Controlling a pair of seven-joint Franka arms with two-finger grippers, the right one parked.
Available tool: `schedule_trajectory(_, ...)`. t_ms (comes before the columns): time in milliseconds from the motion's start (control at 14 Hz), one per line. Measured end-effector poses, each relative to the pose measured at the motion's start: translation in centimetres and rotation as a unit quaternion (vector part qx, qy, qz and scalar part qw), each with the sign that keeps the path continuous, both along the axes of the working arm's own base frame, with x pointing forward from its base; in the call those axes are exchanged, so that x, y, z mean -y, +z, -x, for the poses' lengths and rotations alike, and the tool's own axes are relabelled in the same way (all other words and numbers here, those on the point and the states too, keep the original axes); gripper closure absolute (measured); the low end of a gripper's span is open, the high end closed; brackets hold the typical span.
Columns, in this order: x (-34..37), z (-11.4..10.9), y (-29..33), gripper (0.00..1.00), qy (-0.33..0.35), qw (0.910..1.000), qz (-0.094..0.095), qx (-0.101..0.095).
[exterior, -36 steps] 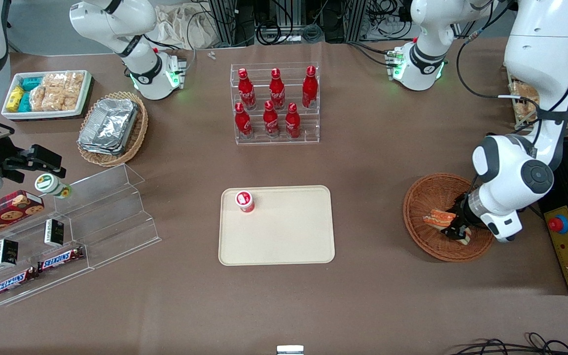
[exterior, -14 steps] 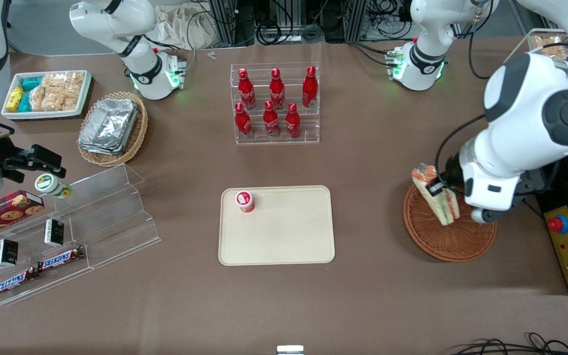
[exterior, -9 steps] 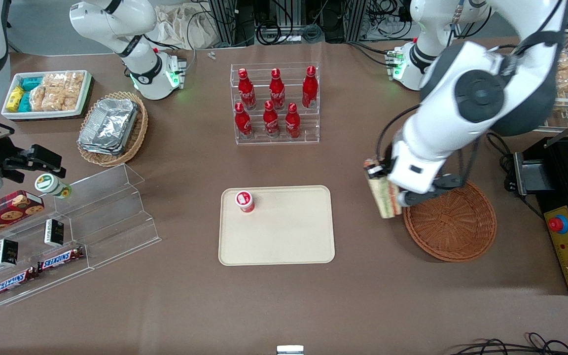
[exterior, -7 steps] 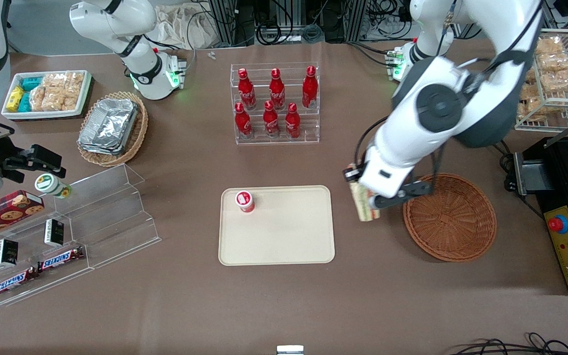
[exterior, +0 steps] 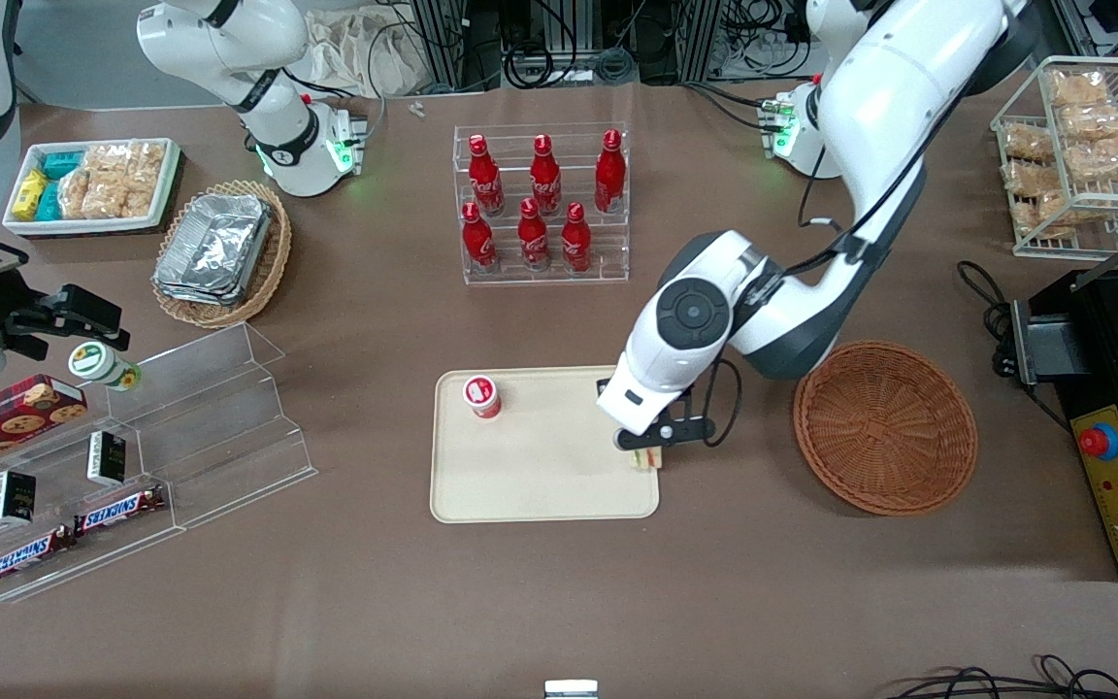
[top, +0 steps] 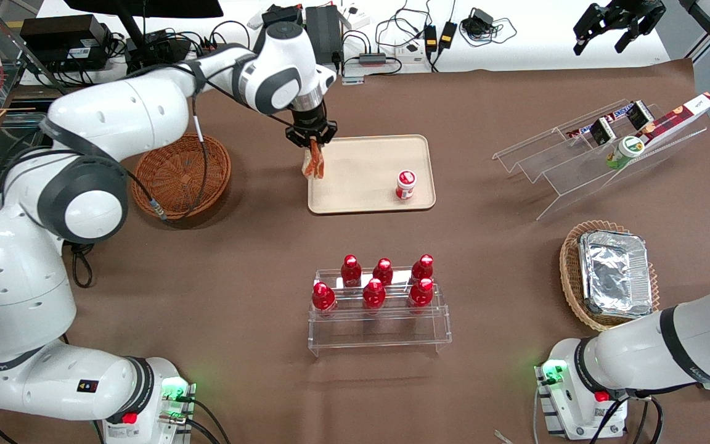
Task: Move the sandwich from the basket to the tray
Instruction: 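Carry the sandwich over the white tray with the left gripper, then lower the sandwich onto the tray and open the left gripper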
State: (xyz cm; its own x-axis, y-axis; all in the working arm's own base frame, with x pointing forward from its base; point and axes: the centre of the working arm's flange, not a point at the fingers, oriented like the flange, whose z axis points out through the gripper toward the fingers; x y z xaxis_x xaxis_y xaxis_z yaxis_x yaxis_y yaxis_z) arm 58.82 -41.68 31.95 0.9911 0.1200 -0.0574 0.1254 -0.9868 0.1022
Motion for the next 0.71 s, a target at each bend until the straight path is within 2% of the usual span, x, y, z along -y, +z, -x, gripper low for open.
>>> schedule_trajectory(143,0.8,-0.1,-2.5,0.82,-0.009,0.9999,0.006,0.008)
schedule_trajectory(429,1.0,-0.2,-5.6,0.82,-0.023,0.9996,-0.004,0.015)
schedule_trajectory(714,1.1,-0.3,-7.3,0.82,-0.026,0.9995,-0.001,0.017)
